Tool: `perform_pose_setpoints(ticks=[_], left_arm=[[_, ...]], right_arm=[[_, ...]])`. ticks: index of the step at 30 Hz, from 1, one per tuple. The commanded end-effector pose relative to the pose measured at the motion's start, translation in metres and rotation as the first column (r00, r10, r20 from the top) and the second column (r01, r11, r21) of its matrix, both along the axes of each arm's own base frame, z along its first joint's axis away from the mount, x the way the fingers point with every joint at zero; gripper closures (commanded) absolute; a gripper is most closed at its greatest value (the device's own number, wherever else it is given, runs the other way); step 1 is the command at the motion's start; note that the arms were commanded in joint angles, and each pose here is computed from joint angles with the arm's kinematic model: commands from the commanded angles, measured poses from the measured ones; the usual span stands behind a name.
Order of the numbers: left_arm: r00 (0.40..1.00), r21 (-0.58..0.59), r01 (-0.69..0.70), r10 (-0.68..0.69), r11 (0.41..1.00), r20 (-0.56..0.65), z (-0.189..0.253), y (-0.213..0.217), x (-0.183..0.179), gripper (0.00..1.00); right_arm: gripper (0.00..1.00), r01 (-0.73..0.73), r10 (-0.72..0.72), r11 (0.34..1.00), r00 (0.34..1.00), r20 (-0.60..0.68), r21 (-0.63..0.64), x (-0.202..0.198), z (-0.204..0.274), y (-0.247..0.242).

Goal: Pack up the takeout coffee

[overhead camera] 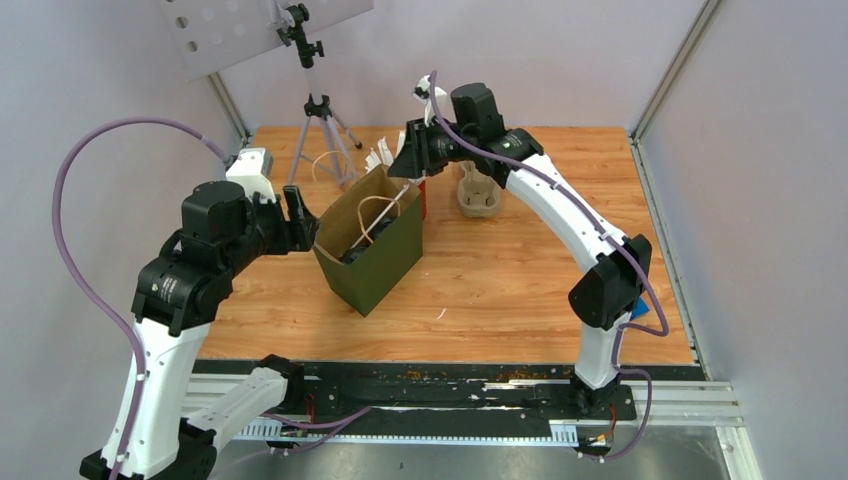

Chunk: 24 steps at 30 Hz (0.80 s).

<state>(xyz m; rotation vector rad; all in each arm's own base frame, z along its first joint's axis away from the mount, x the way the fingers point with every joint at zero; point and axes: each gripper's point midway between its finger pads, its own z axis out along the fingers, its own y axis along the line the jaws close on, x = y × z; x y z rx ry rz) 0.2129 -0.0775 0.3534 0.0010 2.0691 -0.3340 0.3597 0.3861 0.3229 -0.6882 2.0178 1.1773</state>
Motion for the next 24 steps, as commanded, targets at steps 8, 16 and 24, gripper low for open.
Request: perform_pose_setpoints(ticks=[8, 16, 24], left_arm=[[0.999, 0.034, -0.034, 0.033, 0.999, 0.024, 0.008, 0.010, 0.001, 0.23], [0.998, 0.086, 0.006, -0.001, 0.996, -0.064, -0.017, 0.010, -0.005, 0.00], [0.995, 0.060, 0.032, -0.026, 0.998, -0.095, -0.020, 0.005, -0.013, 0.00]], right_arm=[[0.60, 0.231, -0.226, 0.973, 0.927, 0.298, 0.019, 0.062, 0.059, -0.051], [0.56, 0.324, -0.263, 0.943, 0.861, 0.435, -0.073, 0.125, 0.027, -0.054], [0.54, 0.339, -0.271, 0.935, 0.871, 0.410, -0.102, 0.157, 0.001, -0.049]])
